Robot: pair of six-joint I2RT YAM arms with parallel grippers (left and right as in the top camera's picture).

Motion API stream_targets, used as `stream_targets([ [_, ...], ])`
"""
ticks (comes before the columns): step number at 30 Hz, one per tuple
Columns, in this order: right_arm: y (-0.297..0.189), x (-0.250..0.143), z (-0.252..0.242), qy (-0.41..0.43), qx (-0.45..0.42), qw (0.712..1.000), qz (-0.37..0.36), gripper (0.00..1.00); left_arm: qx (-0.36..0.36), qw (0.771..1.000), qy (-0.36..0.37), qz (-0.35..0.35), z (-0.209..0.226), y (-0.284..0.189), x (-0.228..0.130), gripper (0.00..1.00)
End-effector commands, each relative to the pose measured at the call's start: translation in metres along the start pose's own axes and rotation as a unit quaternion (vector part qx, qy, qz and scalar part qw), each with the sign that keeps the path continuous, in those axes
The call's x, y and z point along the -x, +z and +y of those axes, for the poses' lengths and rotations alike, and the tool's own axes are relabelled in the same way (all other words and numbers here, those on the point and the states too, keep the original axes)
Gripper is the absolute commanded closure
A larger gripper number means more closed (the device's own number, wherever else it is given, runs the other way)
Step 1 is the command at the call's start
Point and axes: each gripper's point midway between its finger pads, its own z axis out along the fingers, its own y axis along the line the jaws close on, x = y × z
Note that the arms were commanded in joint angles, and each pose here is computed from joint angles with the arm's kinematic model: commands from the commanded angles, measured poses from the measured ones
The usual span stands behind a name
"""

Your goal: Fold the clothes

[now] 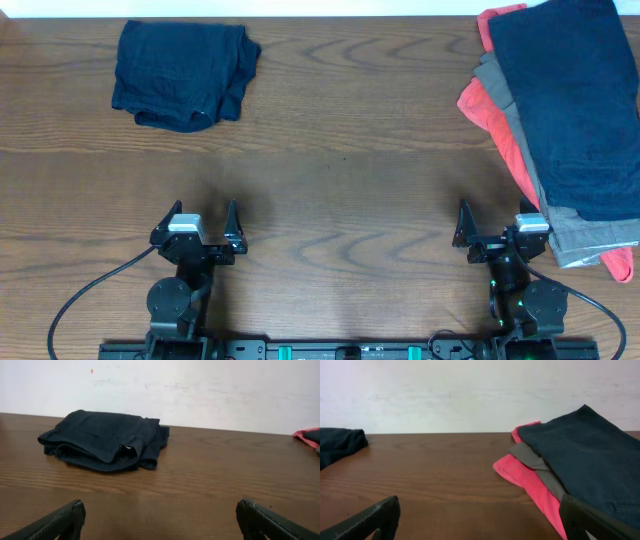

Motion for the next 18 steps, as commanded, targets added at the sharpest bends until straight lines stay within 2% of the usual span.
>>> stream_targets([
  [1, 0.000, 0.005, -0.001, -0.004, 0.000, 1.000, -0.011, 0.01, 0.006, 1.000, -0.004, 0.020, 0.003, 0.000, -0.013, 0.02],
  [6, -0.001, 0.023, 0.001, -0.004, 0.004, 0.999, -0.047, 0.01, 0.004, 1.000, -0.004, 0.005, 0.001, -0.001, -0.001, 0.02],
  [13, -0.002, 0.026, 0.010, -0.006, 0.030, 0.998, -0.053, 0.01, 0.000, 1.000, -0.005, -0.024, -0.003, -0.008, 0.031, 0.02],
  [18, -0.003, 0.034, 0.015, -0.007, 0.042, 0.997, -0.062, 0.01, -0.016, 1.000, -0.005, -0.008, -0.012, -0.011, 0.052, 0.02],
])
